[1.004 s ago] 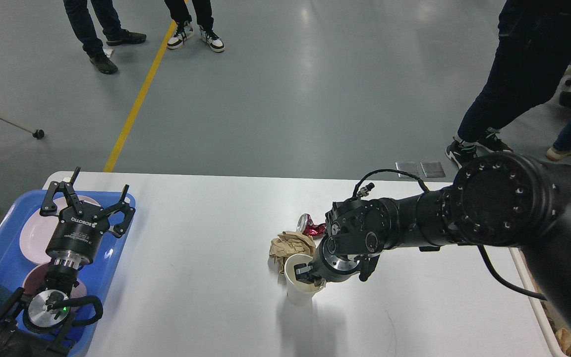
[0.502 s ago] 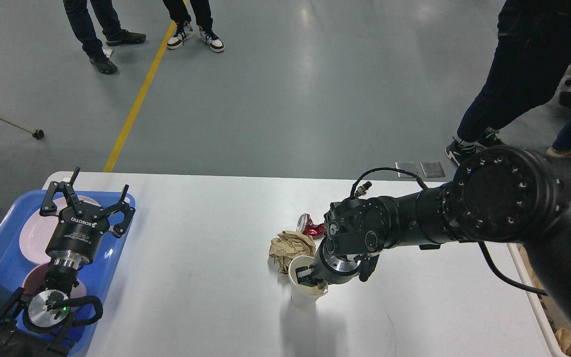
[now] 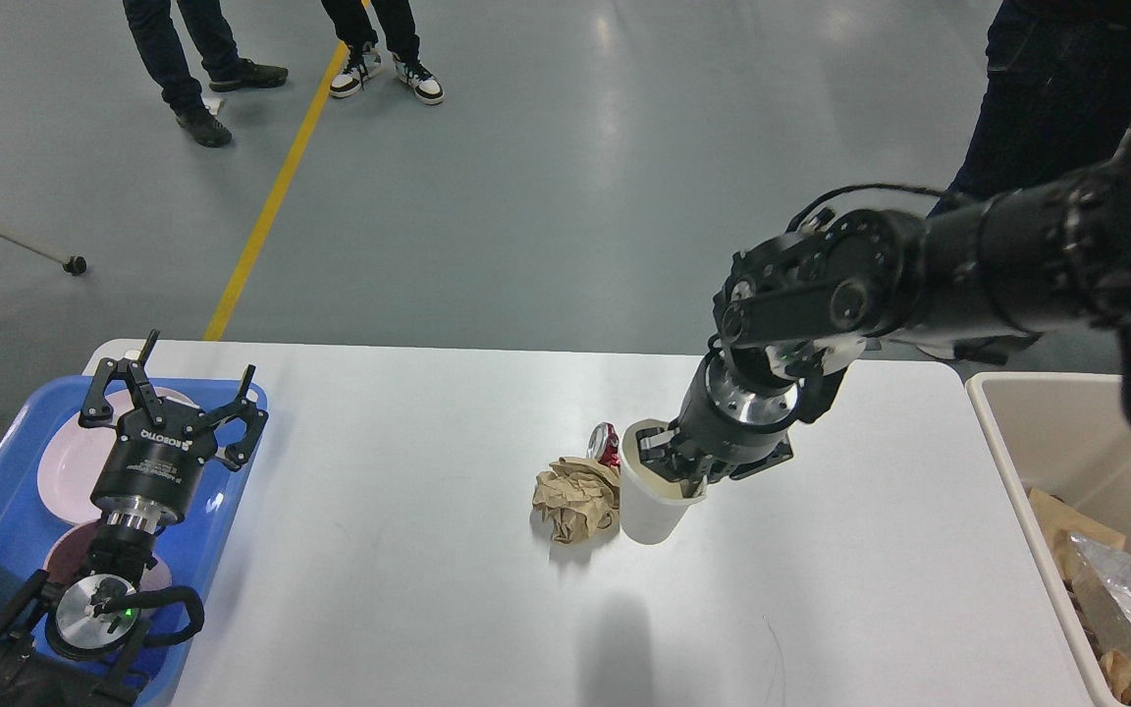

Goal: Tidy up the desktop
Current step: 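Lift the white cup and drop it into the white bin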

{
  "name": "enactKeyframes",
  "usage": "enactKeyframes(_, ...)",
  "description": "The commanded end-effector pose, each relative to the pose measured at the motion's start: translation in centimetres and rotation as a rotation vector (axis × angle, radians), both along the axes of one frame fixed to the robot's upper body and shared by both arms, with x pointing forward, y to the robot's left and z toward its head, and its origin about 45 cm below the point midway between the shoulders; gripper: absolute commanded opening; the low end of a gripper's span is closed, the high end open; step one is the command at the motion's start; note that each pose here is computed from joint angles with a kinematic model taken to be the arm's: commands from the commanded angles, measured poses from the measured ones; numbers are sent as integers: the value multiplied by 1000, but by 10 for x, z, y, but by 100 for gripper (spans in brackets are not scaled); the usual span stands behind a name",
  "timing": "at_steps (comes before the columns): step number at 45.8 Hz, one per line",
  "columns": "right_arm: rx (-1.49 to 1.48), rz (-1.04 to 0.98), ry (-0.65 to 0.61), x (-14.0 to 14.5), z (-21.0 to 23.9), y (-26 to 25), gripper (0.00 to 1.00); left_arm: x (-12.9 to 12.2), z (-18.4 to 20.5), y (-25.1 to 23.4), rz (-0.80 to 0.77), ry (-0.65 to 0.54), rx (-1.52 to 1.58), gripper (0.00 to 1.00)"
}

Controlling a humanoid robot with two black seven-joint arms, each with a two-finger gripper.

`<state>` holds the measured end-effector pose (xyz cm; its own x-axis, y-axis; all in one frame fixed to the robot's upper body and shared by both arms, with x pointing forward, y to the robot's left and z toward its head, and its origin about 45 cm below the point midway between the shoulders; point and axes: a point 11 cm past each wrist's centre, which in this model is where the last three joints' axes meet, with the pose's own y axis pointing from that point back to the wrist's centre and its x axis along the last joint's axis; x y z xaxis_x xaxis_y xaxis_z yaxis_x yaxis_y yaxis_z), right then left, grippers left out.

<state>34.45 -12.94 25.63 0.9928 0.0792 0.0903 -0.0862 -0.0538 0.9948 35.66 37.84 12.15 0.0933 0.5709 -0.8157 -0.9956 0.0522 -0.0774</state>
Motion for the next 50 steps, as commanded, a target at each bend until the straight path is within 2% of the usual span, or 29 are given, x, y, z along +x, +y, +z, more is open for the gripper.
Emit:
enactKeyframes(1,-12,-52,-57,-1,55,-26,0,0,0,0,1,-1,0,96)
enactKeyframes(9,43,-83,-99,-11,113,-41,0,0,0,0,2,-1,-1,96)
enactKeyframes(20,54,-119,-118,-8,121,-58,0,0,0,0,1,-1,0,96)
enactKeyframes(23,40,-164,-130,-5,121,-75,0,0,0,0,1,-1,0,96)
enactKeyframes(28,25,-299,-148,4,118,-127,0,0,0,0,2,-1,-1,96)
enactKeyframes(36,-7,-582,-162,8,92,-250,0,0,0,0,1,-1,0,96)
enactKeyframes(42,-63,-722,-192,-5,70,-342,0,0,0,0,2,-1,-1,96)
enactKeyframes(50,-166,-850,-250,-26,35,-428,0,0,0,0,2,-1,-1,96)
